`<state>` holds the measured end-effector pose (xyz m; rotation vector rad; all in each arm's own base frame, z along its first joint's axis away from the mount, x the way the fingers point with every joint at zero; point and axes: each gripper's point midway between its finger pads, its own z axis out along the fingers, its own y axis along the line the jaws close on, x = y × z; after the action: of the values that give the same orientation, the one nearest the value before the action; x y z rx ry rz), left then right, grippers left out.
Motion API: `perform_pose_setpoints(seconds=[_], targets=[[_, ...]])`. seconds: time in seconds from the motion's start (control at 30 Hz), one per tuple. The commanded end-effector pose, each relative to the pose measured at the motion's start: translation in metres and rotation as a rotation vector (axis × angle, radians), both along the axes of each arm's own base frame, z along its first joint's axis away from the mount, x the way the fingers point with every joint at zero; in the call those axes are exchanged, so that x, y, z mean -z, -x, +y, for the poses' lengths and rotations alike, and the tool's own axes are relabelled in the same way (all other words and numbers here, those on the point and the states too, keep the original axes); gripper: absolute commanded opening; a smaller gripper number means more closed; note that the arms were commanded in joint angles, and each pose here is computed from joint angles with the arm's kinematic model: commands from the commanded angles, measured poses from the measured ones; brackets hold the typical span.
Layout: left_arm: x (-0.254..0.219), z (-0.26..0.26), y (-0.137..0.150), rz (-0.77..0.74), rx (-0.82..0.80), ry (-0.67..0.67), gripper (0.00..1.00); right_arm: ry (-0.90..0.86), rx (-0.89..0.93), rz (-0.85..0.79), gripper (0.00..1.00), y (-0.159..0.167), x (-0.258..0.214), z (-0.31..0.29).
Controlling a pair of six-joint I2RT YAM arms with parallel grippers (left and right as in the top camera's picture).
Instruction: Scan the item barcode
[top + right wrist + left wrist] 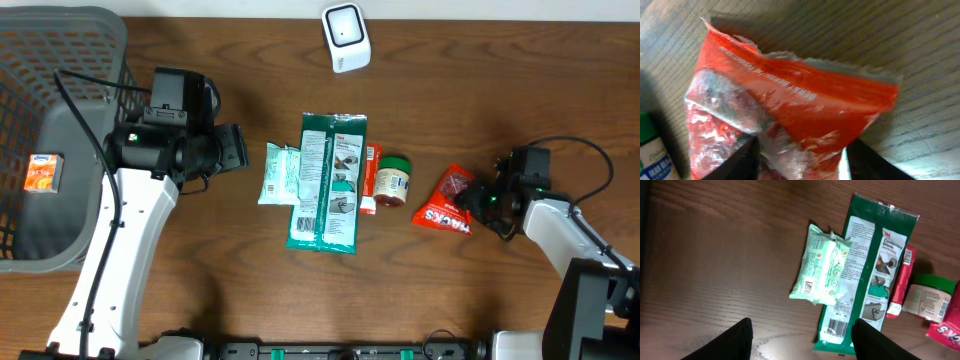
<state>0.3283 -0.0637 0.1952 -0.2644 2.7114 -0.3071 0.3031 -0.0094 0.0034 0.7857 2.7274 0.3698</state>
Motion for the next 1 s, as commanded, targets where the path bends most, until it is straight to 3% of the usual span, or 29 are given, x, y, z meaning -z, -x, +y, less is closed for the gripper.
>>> perform_pose_setpoints(seconds=[0.0, 0.1, 0.3, 0.4, 0.73, 0.97], targets=[[0.003, 0.001, 0.002, 0.009, -0.004, -0.009, 0.64, 0.066, 0.027, 0.072, 0.27, 0.013, 0.017, -0.013], [0.003, 0.002, 0.002, 0.012, -0.004, -0.01, 0.64, 0.079, 0.03, 0.042, 0.02, 0.008, 0.006, -0.023], [0.004, 0.002, 0.004, 0.018, -0.004, -0.011, 0.65, 0.164, 0.0, -0.087, 0.01, -0.011, -0.046, -0.048], [0.004, 0.002, 0.003, 0.015, -0.004, -0.01, 0.64, 0.325, 0.07, -0.08, 0.01, -0.009, -0.08, -0.079], [0.003, 0.002, 0.002, 0.012, -0.004, -0.01, 0.65, 0.822, 0.123, 0.062, 0.01, -0.002, -0.131, -0.121], [0.0, 0.001, -0.004, -0.015, -0.005, -0.006, 0.65, 1.166, -0.168, 0.314, 0.01, -0.001, -0.119, -0.129]])
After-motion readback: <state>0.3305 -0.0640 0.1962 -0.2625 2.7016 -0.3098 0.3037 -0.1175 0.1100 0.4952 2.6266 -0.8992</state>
